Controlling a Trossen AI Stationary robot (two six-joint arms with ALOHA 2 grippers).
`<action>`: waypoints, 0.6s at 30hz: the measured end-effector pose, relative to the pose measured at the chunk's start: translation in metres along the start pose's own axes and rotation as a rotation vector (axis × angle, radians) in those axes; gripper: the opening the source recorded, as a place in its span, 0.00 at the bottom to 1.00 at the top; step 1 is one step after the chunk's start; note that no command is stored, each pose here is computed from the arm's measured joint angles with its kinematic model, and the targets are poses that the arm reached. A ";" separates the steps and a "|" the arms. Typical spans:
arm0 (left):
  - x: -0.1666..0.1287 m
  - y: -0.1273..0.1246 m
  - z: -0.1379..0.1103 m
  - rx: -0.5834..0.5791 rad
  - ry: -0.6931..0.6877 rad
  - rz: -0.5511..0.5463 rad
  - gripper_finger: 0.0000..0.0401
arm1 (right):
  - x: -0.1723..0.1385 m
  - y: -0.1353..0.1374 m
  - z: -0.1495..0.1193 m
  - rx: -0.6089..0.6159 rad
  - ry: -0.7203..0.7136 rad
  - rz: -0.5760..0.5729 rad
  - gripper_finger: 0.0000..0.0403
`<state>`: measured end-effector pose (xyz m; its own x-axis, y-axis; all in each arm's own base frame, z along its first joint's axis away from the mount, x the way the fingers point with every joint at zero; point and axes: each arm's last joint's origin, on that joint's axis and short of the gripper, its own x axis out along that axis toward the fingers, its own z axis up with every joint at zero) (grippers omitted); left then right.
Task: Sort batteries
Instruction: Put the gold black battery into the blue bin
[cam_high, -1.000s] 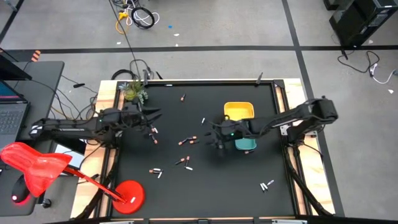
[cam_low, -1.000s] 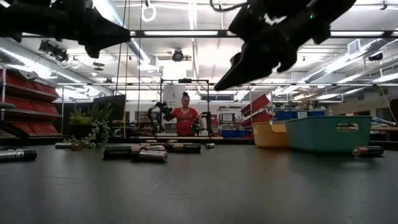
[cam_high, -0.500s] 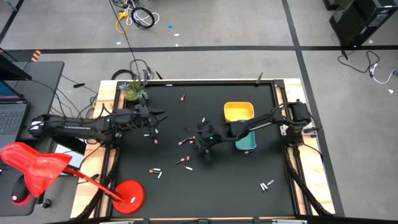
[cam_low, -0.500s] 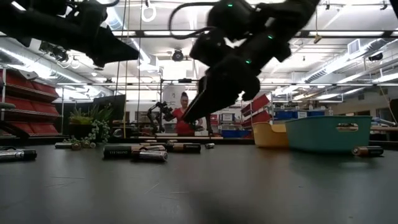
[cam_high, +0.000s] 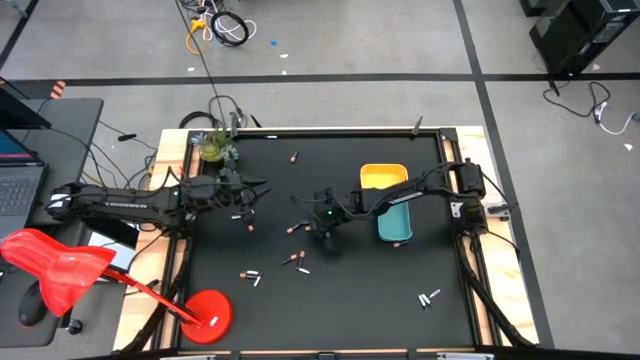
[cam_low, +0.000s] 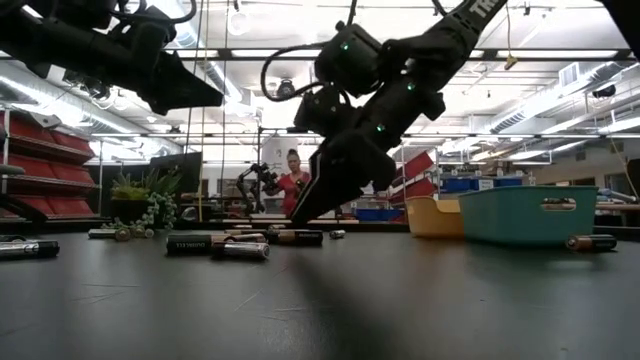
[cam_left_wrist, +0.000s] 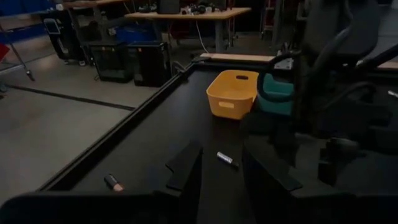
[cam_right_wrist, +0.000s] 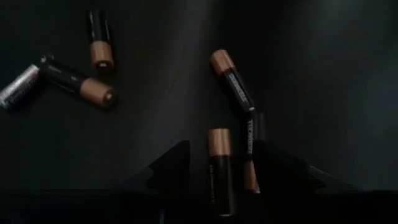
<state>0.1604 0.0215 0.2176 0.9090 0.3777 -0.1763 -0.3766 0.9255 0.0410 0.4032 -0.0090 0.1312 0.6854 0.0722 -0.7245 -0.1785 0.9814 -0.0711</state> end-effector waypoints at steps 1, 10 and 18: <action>0.000 0.000 0.000 0.002 0.005 0.000 0.29 | 0.002 0.000 -0.001 -0.003 -0.001 0.005 0.46; 0.001 0.000 -0.001 0.001 0.004 0.000 0.29 | 0.017 0.001 -0.014 0.024 0.041 0.024 0.42; 0.001 0.000 -0.001 0.001 0.004 0.000 0.29 | 0.017 -0.001 -0.021 0.091 0.084 0.024 0.24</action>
<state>0.1612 0.0215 0.2169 0.9082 0.3777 -0.1803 -0.3765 0.9255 0.0419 0.3998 -0.0125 0.1044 0.6192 0.0845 -0.7807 -0.1266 0.9919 0.0070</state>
